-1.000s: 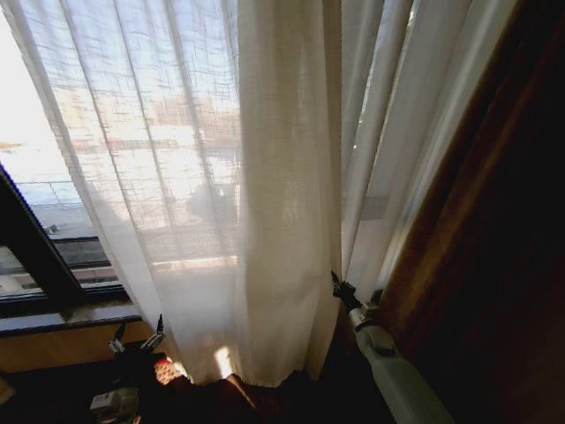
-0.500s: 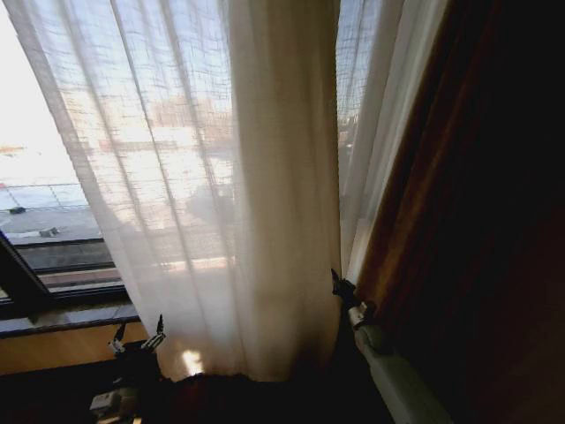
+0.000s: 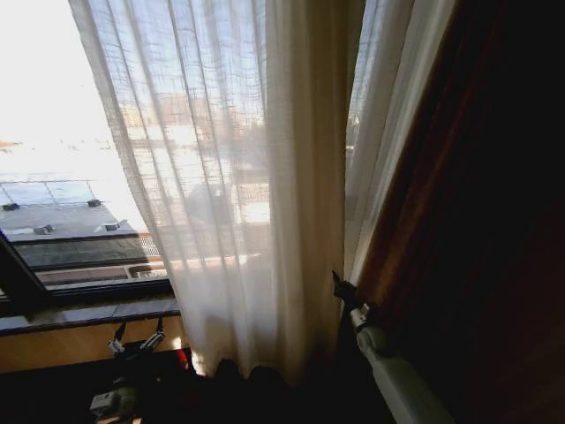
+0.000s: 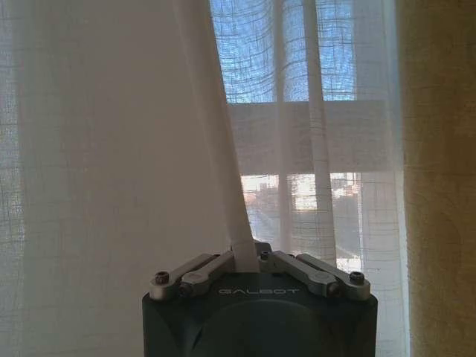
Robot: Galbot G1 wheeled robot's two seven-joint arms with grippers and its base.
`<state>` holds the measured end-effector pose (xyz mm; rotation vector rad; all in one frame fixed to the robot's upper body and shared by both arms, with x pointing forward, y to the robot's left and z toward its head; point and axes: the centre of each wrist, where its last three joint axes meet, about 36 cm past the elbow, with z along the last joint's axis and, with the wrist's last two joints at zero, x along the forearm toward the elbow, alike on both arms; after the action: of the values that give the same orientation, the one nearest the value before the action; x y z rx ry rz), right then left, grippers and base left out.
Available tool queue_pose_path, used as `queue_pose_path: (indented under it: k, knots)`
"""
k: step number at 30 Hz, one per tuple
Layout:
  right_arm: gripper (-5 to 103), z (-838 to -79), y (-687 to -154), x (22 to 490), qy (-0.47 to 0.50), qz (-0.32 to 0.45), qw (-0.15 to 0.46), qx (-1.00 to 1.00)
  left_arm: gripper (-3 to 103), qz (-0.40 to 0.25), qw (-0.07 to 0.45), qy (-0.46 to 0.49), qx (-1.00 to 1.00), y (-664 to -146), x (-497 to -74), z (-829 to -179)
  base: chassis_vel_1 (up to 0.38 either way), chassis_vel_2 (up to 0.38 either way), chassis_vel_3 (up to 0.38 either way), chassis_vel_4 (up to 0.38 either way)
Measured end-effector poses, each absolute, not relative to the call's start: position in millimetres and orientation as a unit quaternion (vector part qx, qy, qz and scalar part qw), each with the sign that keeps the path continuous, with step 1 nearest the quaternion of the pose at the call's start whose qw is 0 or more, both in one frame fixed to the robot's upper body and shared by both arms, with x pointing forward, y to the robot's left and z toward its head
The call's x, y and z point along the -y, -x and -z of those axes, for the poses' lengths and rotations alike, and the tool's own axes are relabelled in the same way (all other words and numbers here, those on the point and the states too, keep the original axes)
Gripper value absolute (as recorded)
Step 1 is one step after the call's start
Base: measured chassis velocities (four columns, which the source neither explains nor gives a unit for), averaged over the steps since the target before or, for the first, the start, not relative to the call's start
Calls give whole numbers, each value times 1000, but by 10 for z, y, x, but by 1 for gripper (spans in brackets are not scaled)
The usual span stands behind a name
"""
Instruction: Open the curtains by pulling them apart, changing their state from closed to fully open.
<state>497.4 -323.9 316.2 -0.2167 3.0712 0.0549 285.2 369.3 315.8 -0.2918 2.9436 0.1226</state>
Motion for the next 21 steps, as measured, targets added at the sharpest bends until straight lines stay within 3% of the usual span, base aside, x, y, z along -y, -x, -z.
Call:
queue_pose_path:
  k: [11, 21]
  knots:
    - [0, -3158, -4964, 3253, 61, -14, 38, -997, 100, -41, 90, 98, -990, -2852, -3689, -3157, -177, -180, 181, 181]
    - [0, -3128, -4926, 3234, 66, -9, 34, -997, 100, -41, 90, 98, -990, -2852, -3693, -3158, -7, -4, 5, 3]
